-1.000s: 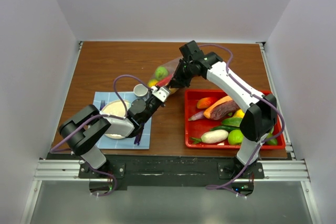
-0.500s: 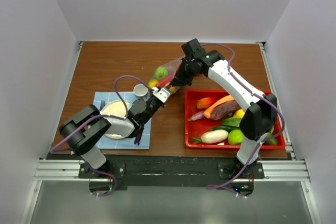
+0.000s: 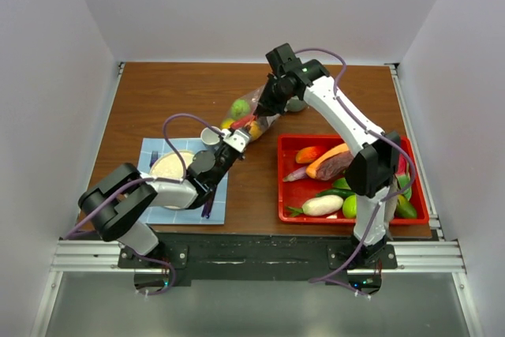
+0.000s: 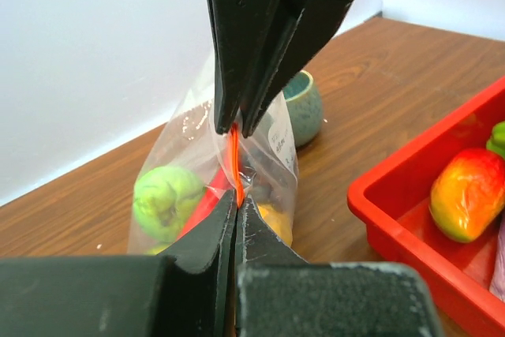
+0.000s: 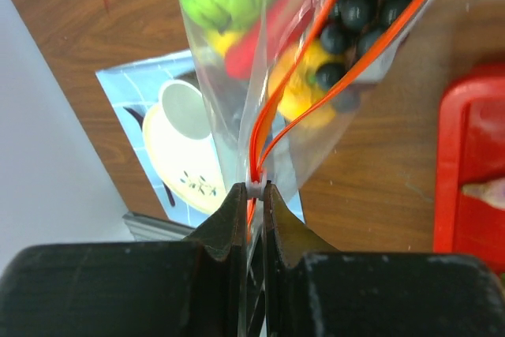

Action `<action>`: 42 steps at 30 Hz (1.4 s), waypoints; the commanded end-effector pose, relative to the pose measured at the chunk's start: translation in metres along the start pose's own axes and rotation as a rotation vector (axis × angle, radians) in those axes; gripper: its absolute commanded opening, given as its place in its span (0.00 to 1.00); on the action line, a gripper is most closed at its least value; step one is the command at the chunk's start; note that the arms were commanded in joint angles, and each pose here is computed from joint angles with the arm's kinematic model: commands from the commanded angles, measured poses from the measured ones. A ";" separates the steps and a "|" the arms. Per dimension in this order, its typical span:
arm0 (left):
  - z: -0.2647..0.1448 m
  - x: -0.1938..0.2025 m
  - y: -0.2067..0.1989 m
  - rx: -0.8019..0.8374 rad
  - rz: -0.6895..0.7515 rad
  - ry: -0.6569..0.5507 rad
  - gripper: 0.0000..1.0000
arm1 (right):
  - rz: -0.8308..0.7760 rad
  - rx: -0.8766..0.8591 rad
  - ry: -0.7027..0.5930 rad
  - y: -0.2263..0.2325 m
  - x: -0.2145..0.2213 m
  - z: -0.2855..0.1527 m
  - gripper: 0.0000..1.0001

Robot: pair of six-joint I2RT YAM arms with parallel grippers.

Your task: Place the food in the zip-top bag and seal the zipper

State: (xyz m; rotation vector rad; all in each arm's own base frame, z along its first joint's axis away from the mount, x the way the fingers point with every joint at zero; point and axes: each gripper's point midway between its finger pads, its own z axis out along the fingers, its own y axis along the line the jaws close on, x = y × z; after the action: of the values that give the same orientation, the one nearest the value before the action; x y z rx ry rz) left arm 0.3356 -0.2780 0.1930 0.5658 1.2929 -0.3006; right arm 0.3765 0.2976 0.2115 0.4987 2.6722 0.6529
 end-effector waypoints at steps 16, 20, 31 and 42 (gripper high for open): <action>-0.034 -0.136 0.067 -0.227 -0.156 -0.500 0.00 | -0.255 -0.057 -0.304 0.032 -0.115 0.022 0.02; -0.036 -0.139 0.067 -0.224 -0.157 -0.506 0.00 | -0.279 -0.072 -0.344 0.037 -0.126 0.025 0.04; -0.040 -0.140 0.069 -0.231 -0.180 -0.512 0.00 | -0.294 -0.106 -0.474 0.041 -0.169 0.026 0.06; -0.048 -0.146 0.070 -0.226 -0.216 -0.531 0.00 | -0.257 -0.151 -0.588 0.050 -0.202 0.023 0.07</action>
State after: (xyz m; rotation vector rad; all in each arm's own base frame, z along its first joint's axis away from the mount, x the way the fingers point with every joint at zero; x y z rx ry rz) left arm 0.3295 -0.2365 0.2196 0.3946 1.2824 -0.2876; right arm 0.5274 0.2910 0.2219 0.1746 2.3020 0.5757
